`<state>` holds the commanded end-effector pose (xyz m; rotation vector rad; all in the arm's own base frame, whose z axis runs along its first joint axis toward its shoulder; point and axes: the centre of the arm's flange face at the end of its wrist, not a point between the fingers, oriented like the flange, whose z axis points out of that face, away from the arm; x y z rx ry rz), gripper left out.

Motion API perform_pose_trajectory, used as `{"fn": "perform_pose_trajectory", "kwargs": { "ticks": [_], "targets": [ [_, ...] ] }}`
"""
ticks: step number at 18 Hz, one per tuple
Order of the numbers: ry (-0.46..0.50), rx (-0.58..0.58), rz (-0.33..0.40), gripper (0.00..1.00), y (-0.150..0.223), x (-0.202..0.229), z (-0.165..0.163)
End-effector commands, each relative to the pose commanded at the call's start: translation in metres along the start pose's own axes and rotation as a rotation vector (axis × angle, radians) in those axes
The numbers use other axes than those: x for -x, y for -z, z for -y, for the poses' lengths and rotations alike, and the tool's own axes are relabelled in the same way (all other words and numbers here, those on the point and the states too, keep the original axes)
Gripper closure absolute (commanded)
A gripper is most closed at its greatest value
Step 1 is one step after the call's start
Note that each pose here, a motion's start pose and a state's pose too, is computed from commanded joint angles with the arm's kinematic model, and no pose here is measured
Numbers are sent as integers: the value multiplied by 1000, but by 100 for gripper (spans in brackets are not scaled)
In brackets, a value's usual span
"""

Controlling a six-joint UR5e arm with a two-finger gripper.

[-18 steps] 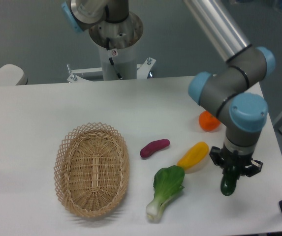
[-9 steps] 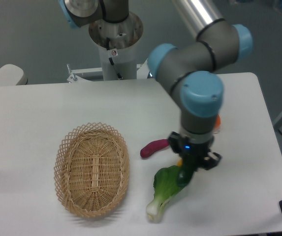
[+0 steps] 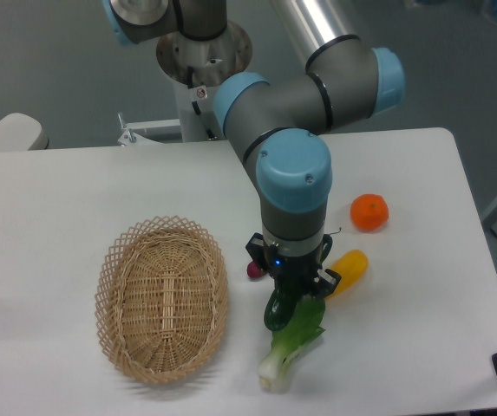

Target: Pick up the cucumber from the table

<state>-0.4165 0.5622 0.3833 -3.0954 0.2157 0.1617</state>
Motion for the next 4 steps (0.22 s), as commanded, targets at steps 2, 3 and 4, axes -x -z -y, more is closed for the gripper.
{"fn": "perform_pose_trajectory", "kwargs": {
  "ticks": [2, 3, 4],
  "targets": [
    [0, -2, 2, 82, 2, 0, 0],
    [0, -2, 3, 82, 2, 0, 0],
    [-1, -3, 4, 82, 2, 0, 0]
  ]
}}
